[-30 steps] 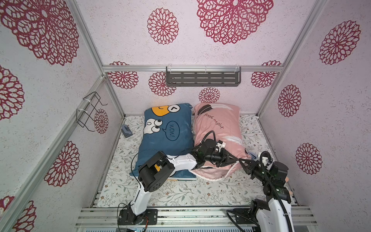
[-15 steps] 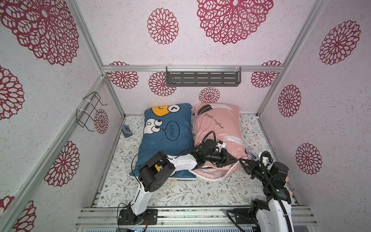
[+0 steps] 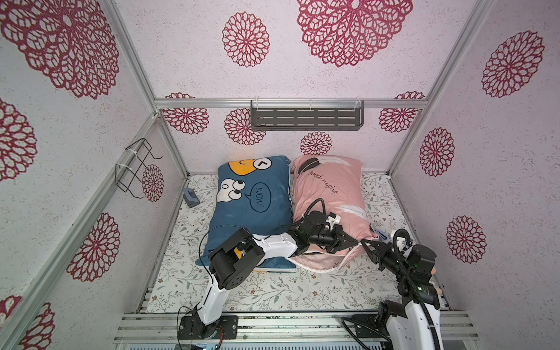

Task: Zip up pillowcases
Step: Zip the zipper on the pillowcase.

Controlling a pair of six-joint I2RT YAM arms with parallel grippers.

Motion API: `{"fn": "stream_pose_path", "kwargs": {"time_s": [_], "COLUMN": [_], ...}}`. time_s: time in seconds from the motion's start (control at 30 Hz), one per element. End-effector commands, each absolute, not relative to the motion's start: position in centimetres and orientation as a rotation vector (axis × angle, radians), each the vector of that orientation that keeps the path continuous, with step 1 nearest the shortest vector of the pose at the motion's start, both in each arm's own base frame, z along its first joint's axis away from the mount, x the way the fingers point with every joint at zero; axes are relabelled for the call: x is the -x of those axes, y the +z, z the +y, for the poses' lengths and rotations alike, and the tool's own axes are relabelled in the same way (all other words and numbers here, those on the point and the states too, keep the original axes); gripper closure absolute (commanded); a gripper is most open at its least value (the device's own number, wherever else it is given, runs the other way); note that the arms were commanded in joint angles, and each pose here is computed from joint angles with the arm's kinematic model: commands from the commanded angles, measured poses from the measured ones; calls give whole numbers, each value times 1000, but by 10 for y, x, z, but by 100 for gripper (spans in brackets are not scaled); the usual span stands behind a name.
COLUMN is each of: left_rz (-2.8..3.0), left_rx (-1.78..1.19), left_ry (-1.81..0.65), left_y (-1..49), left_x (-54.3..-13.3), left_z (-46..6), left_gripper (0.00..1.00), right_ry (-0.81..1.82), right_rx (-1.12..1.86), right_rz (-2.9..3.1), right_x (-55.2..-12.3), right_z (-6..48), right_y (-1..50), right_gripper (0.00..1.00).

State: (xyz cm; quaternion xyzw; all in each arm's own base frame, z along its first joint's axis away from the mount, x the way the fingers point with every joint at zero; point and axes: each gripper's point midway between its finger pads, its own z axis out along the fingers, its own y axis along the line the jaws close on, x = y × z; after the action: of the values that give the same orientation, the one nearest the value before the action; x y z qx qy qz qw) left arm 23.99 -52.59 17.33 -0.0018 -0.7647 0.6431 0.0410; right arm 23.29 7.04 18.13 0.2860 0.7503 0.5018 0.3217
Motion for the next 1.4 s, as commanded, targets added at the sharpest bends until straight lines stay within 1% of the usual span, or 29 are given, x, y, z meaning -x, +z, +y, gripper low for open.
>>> {"fn": "stream_pose_path", "kwargs": {"time_s": [0.0,0.23,0.33,0.37,0.43,0.67,0.93,1.23,1.37], "left_rz": [-2351,-2453,-2516,-2520,-2559,-2707,-2735,-2898,-2934], "left_rx": [29,88,106,134,156,249,288,361,368], "left_ry": [1972,1919,1870,1903,1884,1754,1725,1520,1468], "left_y": [175,179,172,191,192,183,182,163,157], "left_x": [-233,-229,-230,-228,-228,-232,-231,-232,-234], "left_z": [-525,-516,-511,-507,-503,-491,-490,-468,-462], "left_gripper": [100,100,100,100,100,100,100,100,100], "right_ry": [1295,1262,1254,1253,1248,1230,1225,1209,1200], "right_rx": [-654,-638,-631,-626,-622,-610,-599,-596,-589], "right_rz": [1901,1876,1864,1858,1852,1831,1802,1770,1748], "right_x": [-234,-232,-232,-232,-232,-234,-239,-246,-249], "right_z": [70,67,66,66,66,63,61,56,54], "right_y": [218,234,241,245,249,262,274,286,297], "right_gripper": [100,100,100,100,100,100,100,100,100]}}
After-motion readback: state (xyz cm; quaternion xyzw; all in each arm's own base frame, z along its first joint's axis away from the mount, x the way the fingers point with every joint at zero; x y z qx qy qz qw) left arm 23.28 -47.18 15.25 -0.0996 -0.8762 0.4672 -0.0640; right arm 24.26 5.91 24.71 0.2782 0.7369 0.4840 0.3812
